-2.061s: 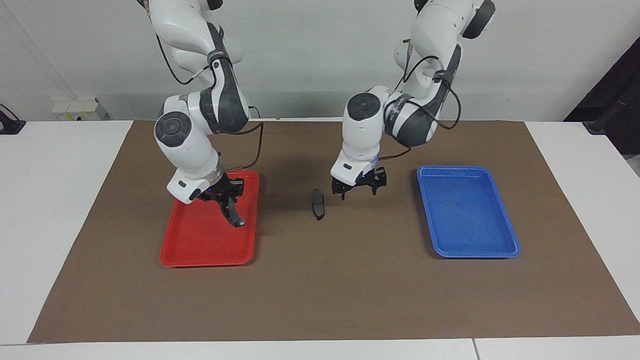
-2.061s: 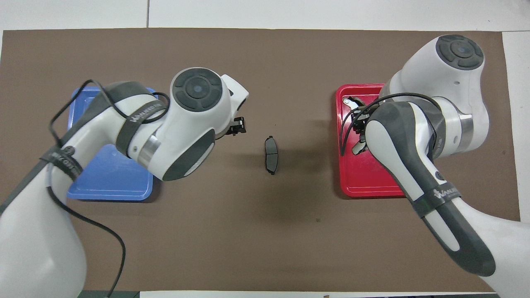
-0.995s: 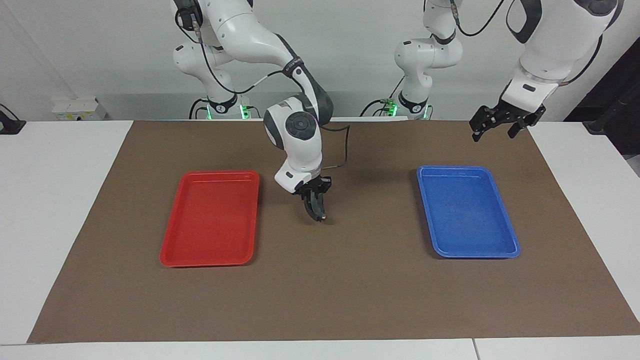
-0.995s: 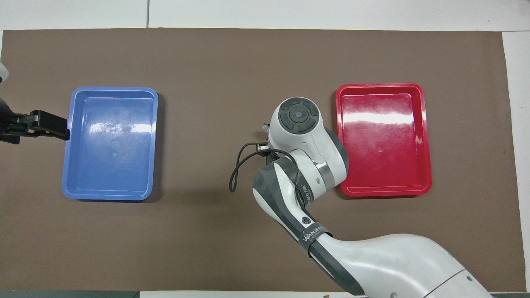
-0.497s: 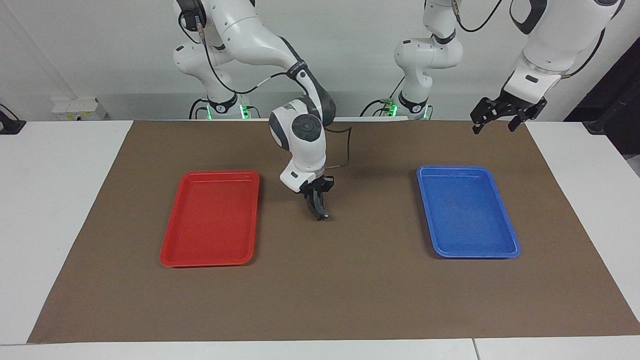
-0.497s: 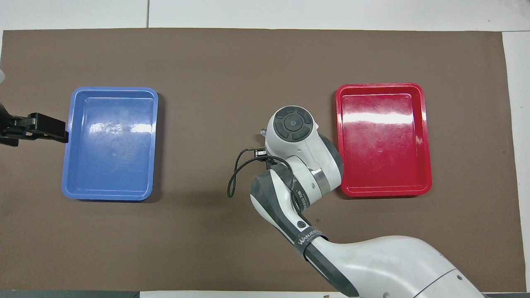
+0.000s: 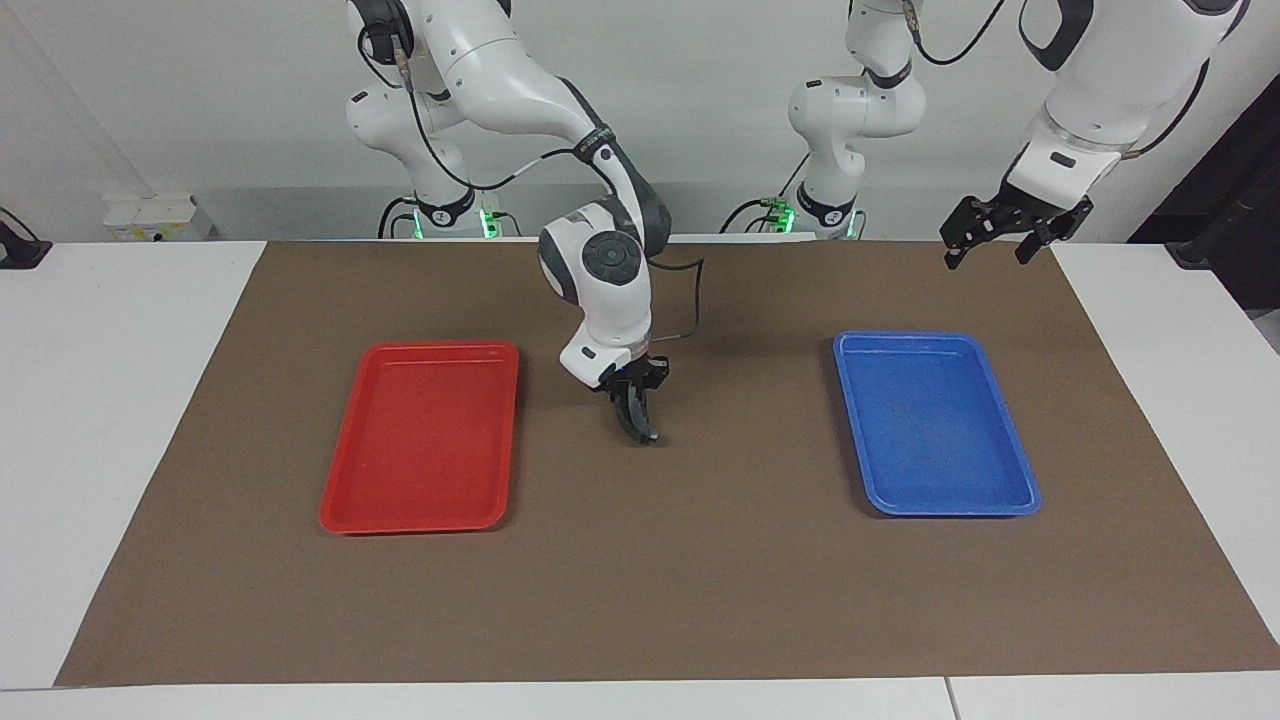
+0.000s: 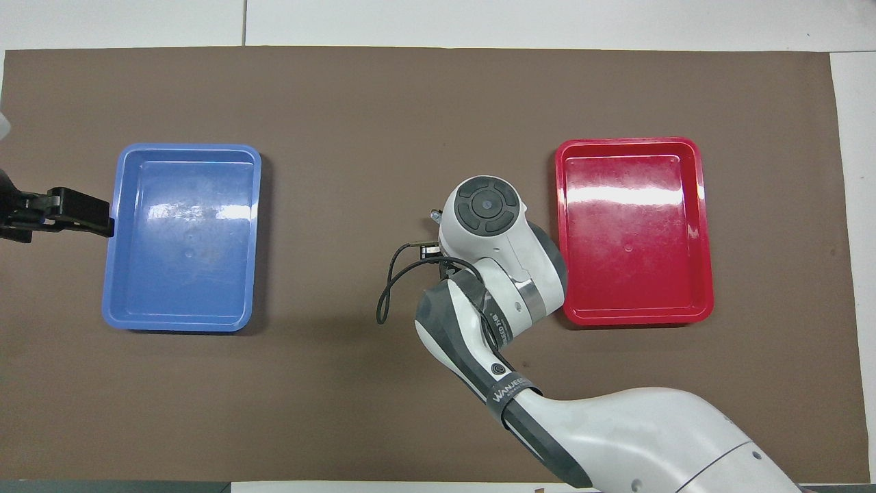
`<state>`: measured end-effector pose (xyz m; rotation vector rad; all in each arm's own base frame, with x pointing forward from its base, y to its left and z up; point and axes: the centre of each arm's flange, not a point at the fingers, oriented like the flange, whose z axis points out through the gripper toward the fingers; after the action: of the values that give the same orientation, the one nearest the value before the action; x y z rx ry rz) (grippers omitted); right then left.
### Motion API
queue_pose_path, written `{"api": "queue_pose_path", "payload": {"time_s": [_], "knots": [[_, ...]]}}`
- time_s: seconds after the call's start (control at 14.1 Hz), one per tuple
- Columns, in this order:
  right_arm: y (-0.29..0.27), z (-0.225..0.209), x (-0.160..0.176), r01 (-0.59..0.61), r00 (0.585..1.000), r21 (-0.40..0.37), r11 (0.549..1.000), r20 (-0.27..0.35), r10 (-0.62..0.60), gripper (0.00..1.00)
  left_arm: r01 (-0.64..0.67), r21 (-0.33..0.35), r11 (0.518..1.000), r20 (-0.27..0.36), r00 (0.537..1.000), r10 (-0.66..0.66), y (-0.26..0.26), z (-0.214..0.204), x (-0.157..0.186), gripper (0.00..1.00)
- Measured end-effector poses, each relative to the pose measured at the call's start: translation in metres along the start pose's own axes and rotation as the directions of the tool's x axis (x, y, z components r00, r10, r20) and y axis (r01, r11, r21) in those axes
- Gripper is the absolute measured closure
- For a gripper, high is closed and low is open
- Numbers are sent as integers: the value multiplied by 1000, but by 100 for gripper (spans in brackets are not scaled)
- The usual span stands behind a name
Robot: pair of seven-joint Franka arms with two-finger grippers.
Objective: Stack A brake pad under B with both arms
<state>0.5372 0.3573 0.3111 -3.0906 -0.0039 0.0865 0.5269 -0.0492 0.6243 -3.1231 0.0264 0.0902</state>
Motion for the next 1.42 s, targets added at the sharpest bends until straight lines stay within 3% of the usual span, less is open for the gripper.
{"api": "queue_pose_path", "payload": {"time_s": [0.85,0.99,1.28,1.42], "knots": [[5,11,-2,-5,1000,1,1000,-6,5,58,-5,0,1000,1,1000,5,2,0,0,0],[3,10,-3,-3,1000,3,1000,-9,3,42,-8,0,1000,2,1000,8,4,0,0,0],[-1,-13,3,-4,999,21,1000,-36,5,1,-9,0,1000,3,1000,9,5,0,0,0],[8,-53,9,-19,999,29,999,-49,21,0,-8,0,1000,3,1000,8,4,0,0,0]]}}
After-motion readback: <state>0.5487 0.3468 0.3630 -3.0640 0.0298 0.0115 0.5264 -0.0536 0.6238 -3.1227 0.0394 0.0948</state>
